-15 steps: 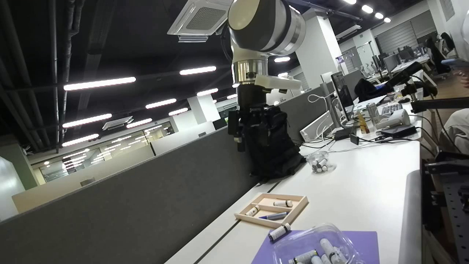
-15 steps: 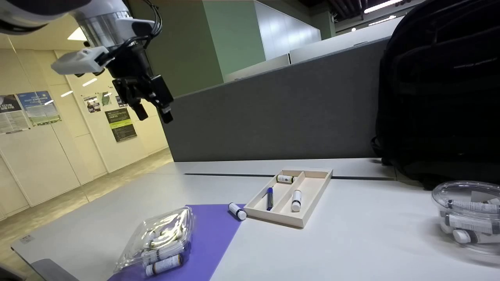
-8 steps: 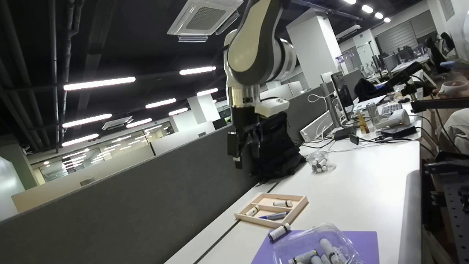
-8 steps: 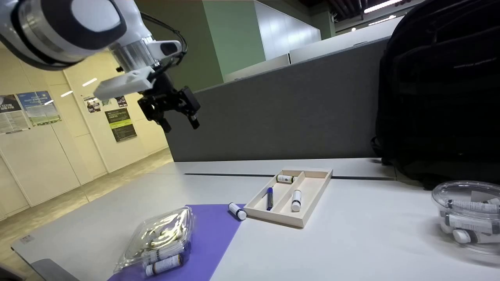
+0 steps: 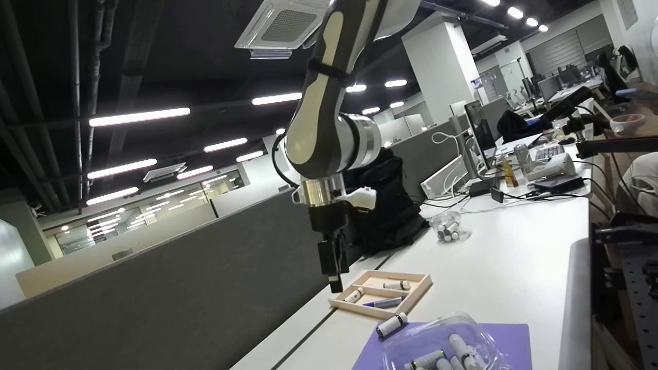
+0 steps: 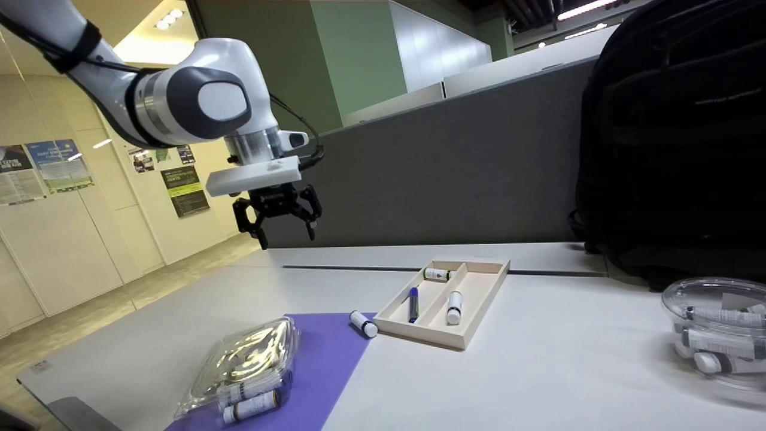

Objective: Move the bottle from the mat to the tray

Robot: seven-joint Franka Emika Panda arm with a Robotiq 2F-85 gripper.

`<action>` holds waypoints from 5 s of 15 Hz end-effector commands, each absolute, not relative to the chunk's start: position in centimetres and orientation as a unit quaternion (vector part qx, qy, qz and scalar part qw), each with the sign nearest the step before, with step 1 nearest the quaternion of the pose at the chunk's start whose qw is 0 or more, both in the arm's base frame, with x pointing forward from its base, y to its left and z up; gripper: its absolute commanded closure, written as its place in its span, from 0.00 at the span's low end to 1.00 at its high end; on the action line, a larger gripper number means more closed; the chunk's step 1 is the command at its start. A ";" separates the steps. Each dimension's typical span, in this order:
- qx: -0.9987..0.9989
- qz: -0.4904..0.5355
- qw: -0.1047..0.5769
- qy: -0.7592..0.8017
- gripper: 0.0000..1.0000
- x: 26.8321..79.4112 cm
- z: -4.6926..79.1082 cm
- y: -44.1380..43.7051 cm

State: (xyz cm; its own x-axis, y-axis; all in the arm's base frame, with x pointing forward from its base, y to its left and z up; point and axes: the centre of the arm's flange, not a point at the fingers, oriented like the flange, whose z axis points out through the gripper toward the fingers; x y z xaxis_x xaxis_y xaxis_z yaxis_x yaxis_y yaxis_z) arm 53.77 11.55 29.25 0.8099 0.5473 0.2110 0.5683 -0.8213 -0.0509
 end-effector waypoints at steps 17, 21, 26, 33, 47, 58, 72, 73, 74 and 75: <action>-0.905 -0.150 -0.014 -0.398 0.00 51.7 22.0 6.7; -0.915 -0.125 -0.004 -0.384 0.00 51.5 20.2 6.4; -0.921 -0.112 0.007 -0.372 0.00 51.4 18.8 5.6; -0.905 -0.063 0.009 -0.422 0.00 55.7 15.2 3.7; -0.844 -0.068 0.010 -0.531 0.00 58.9 12.3 5.1; -0.849 -0.049 0.024 -0.525 0.82 57.9 12.6 3.1; -0.856 -0.110 0.044 -0.503 0.93 61.6 17.6 -0.4; -0.854 -0.111 0.047 -0.506 0.93 62.0 17.6 -0.8; -0.851 -0.108 0.049 -0.511 0.93 62.3 17.4 -1.4; -0.850 -0.106 0.049 -0.514 0.93 62.6 17.3 -1.9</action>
